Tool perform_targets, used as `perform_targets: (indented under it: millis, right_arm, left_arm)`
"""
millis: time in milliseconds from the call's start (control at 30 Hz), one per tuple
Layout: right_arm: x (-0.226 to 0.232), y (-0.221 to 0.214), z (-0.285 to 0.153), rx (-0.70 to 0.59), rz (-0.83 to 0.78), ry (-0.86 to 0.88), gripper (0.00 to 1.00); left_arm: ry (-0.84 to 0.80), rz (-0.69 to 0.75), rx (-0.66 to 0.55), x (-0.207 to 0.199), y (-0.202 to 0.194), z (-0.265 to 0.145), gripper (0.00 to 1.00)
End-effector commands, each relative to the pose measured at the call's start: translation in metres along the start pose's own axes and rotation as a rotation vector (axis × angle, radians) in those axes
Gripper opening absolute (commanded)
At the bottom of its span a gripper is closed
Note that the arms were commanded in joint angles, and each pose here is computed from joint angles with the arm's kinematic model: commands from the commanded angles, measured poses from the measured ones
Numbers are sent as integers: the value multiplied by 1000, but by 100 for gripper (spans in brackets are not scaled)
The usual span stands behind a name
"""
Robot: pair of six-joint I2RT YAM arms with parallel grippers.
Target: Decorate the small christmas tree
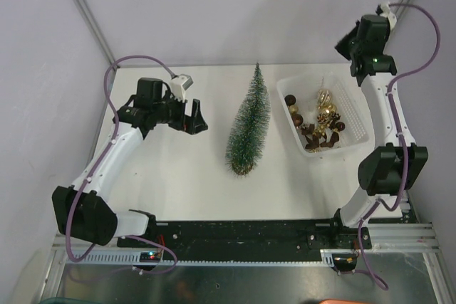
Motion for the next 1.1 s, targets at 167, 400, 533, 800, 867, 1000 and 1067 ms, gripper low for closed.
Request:
perform_targets:
  millis: [167,400,533,800,867,1000,1067]
  right_arm:
    - [147,63,-130,-190,-189,457,0]
    - [191,78,-190,-246,-225,621,0]
    - [202,77,-213,-252,-231,724,0]
    - [217,70,-250,-246,-272,924,0]
    - [218,69,-257,-248,-281,950,0]
    - [219,66,-267,-242,-295,1007,0]
    - [220,65,-271,-241,-301,1034,0]
  left_arm:
    - [52,84,-147,-8,39,-33,100]
    - [-10,178,-308,-36,93,-71,100]
    - [-60,268,-407,-53,133,-94,100]
    - [-230,412,-543,-83,208,-112,100]
    - [-299,467,-567,-97,221,-114,100]
    - [-443,622,-591,-132,230,-109,100]
    - [-492,686,-593,-148,230,-99,100]
Point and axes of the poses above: each gripper's point midway between its finger pads, its own z axis out along the fingers, its own x axis along the line the jaws close on, y = z × x, the point moved 5 cm from there along -z, back along the fingers, and after that the axes turned 3 degrees about z, right-handed, at the moved point
